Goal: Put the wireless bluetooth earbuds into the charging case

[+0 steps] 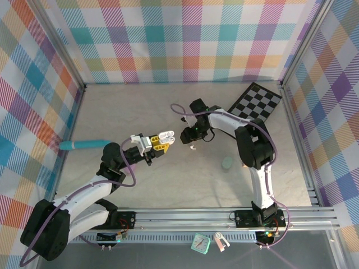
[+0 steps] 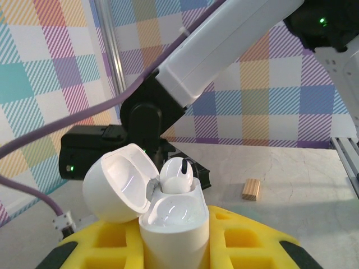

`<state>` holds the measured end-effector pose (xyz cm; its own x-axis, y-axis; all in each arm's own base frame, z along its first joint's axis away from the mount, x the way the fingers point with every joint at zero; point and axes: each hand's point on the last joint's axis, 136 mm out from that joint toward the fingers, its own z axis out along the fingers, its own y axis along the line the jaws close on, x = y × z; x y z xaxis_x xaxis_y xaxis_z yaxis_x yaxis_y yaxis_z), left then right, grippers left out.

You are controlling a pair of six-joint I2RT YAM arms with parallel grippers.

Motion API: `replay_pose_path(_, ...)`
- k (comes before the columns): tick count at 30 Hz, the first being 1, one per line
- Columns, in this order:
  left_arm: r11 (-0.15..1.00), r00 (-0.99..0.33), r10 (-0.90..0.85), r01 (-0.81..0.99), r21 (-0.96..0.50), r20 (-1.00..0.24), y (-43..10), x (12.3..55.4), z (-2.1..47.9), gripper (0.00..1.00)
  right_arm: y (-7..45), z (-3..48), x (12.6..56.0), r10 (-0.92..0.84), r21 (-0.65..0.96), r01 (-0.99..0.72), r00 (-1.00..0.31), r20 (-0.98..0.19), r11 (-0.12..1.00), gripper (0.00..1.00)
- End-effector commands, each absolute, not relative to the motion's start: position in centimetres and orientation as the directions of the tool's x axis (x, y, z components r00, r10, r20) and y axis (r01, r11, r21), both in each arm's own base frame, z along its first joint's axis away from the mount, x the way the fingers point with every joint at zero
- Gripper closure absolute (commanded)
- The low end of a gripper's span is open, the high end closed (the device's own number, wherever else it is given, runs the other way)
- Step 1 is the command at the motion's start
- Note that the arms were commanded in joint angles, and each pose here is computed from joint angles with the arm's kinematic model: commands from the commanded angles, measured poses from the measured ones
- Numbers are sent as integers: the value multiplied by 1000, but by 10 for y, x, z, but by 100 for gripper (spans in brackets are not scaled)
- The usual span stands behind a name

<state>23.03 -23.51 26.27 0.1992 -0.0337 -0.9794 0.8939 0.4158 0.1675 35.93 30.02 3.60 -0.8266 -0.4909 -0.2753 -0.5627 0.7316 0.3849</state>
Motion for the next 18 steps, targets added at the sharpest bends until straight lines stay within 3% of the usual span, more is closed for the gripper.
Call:
replay_pose_path(1, 403, 220, -45, 896, 184, -974, -235, 224, 266, 86, 302, 33, 348, -538, 438, -581, -810, -234, 686, 53)
replay_pose_path(18, 393, 220, -46, 901, 185, -974, -239, 227, 266, 86, 279, 27, 312, -541, 468, -552, -823, -172, 690, 58)
